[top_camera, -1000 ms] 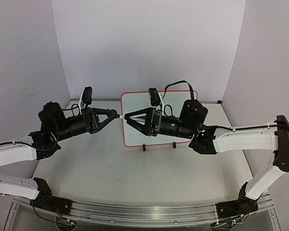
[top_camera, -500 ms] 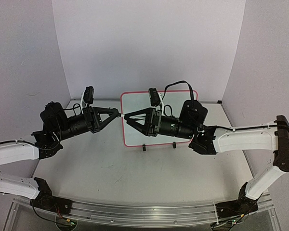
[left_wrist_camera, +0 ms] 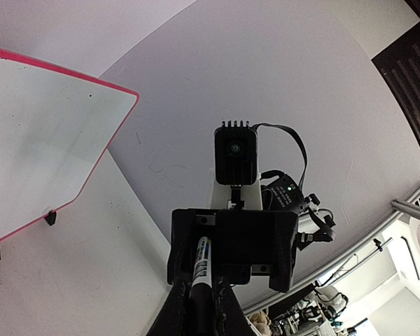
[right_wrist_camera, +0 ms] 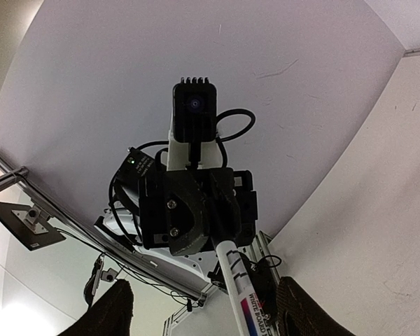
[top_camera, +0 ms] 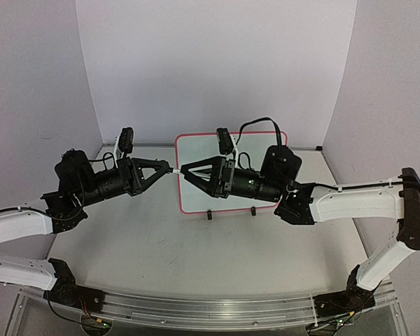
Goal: Write a sentence on the whiteboard
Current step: Open the pen cap from the whiteboard marker.
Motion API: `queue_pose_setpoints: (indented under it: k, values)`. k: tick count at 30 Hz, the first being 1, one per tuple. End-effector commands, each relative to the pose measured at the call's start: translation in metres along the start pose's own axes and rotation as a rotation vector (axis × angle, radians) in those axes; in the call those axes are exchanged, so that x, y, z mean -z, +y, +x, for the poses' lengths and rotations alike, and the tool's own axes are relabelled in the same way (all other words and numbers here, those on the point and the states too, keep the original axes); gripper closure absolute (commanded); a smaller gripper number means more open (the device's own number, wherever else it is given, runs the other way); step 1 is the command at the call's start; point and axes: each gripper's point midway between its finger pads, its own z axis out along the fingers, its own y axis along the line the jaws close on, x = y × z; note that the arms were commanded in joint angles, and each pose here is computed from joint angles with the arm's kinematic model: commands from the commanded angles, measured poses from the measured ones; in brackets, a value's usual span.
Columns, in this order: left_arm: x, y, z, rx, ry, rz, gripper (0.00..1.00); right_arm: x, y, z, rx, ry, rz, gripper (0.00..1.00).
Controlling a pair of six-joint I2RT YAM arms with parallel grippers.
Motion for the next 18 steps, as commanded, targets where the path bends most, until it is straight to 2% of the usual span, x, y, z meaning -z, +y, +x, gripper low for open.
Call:
queue_pose_setpoints:
  k: [1,9,18]
  values:
    - [0.0,-0.002,0.002,-0.018,0.013,0.01,1.0,0.001,0.015,-0.005,0.027,-0.017,-0.037,0.35]
    - [-0.003,0.004,0.006,-0.005,0.031,-0.004,1.0,0.001,0.014,-0.004,0.026,-0.013,-0.03,0.41]
    - [-0.006,0.009,0.009,0.005,0.047,-0.011,1.0,0.002,0.013,-0.005,0.027,-0.014,-0.02,0.62]
